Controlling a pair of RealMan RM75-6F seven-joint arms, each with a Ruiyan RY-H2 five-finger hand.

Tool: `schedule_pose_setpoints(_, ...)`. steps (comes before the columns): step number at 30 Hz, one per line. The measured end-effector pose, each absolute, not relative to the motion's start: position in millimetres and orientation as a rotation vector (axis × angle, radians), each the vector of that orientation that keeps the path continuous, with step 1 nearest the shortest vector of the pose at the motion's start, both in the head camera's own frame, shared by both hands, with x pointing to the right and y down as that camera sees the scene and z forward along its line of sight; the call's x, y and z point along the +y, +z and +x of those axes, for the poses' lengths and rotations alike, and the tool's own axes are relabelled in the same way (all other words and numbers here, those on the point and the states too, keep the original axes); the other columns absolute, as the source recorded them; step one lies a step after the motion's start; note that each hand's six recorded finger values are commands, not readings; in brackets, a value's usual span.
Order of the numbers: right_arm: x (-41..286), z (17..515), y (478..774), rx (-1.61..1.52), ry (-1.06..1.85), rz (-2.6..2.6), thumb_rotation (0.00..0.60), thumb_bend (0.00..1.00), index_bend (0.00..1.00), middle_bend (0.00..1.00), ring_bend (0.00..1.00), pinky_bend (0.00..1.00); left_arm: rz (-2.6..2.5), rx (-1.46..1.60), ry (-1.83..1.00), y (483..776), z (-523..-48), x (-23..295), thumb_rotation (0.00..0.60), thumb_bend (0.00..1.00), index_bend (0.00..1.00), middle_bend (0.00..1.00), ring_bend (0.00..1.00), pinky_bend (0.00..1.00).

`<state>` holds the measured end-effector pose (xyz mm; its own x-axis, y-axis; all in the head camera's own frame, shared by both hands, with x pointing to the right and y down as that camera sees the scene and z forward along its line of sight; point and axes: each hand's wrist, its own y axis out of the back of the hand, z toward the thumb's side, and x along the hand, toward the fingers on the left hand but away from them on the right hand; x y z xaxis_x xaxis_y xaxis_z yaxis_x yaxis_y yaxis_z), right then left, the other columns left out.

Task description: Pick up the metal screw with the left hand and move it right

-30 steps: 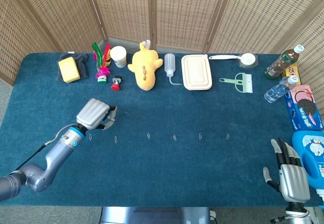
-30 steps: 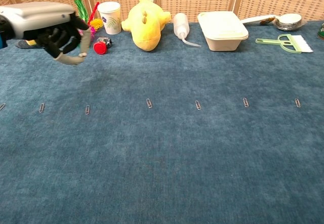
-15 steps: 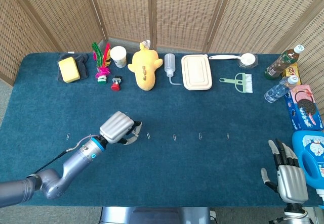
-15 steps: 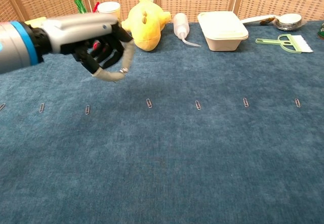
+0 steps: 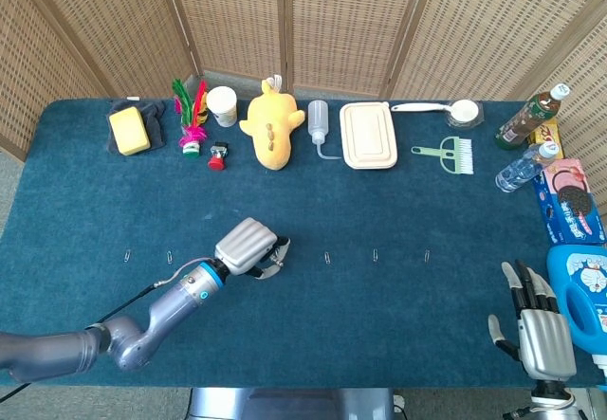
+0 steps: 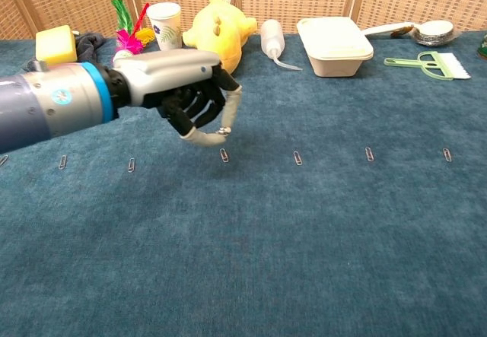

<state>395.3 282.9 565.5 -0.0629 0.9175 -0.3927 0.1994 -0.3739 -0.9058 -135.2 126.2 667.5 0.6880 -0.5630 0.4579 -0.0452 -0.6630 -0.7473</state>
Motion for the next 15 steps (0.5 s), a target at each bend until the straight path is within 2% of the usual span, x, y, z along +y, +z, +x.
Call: schedule_pose_setpoints(15, 287, 399, 565, -1.223, 1.504, -1.59, 0.6, 0.44, 0.02, 0.05, 0.07, 0.13, -2.17, 0.425, -0.942, 696, -114, 128, 0.6, 0.56, 0.69, 0.73, 0.69, 0.7)
